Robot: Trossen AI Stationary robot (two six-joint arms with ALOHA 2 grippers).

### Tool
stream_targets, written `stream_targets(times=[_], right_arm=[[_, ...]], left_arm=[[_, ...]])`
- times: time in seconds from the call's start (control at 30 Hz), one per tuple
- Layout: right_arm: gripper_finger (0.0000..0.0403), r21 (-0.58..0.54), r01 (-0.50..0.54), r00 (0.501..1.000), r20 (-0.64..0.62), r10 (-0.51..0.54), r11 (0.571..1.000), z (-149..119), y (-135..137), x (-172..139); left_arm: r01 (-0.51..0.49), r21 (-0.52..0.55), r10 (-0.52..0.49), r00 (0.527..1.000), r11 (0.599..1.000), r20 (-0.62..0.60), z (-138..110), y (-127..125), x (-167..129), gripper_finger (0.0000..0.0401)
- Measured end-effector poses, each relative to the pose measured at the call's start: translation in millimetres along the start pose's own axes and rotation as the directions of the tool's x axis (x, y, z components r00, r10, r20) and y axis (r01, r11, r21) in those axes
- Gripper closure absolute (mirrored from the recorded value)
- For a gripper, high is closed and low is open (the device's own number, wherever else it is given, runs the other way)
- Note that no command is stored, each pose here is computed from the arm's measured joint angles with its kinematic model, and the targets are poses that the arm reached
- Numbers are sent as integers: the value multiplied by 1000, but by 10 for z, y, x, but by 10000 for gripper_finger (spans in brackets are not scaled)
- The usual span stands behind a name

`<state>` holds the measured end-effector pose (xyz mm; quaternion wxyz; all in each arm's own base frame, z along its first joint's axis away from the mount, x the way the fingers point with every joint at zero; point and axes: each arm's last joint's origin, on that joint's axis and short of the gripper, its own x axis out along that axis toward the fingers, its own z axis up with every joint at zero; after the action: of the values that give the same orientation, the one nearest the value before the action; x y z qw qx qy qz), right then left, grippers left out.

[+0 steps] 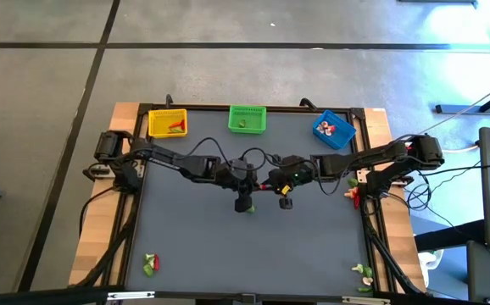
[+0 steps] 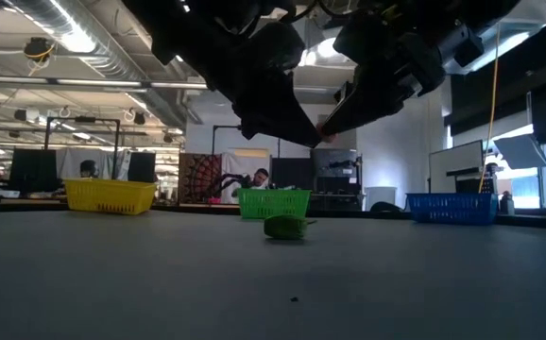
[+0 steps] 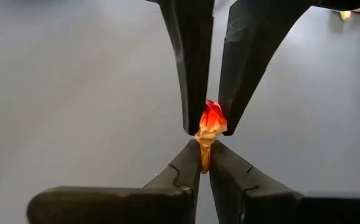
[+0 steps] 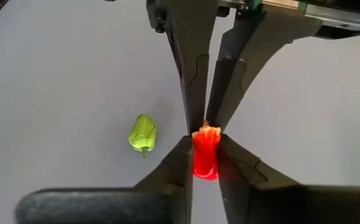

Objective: Sort produce into baskets
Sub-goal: Put the red mushroom into the blue basket

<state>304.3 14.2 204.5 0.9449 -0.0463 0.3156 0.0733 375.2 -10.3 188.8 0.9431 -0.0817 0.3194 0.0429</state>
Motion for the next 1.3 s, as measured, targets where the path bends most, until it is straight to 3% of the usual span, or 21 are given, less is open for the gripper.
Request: stream_targets(times=[0.27, 0.47, 0.77, 1.03, 1.3], right_arm=[[355, -25, 6, 1000, 0, -6, 1000, 0, -3, -1], [353, -29, 92, 995, -44, -93, 995, -25, -24, -40], [352, -72, 266, 947, -164, -275, 961, -95, -105, -221], [352, -19, 371, 896, -255, -363, 928, -179, -394, -458], [352, 43, 527, 807, -338, -484, 849, -282, -720, -828]], left_arm=[[-7, -56, 7, 1000, 998, 10, 13, 27, 1, 284], [-14, -40, 13, 1000, 999, -26, -19, 28, -2, 239], [-40, -98, 28, 992, 994, -120, -112, 39, -8, 241], [-39, -89, 28, 992, 995, -119, -111, 38, -8, 241], [-40, -89, 29, 992, 995, -120, -111, 39, -8, 241]])
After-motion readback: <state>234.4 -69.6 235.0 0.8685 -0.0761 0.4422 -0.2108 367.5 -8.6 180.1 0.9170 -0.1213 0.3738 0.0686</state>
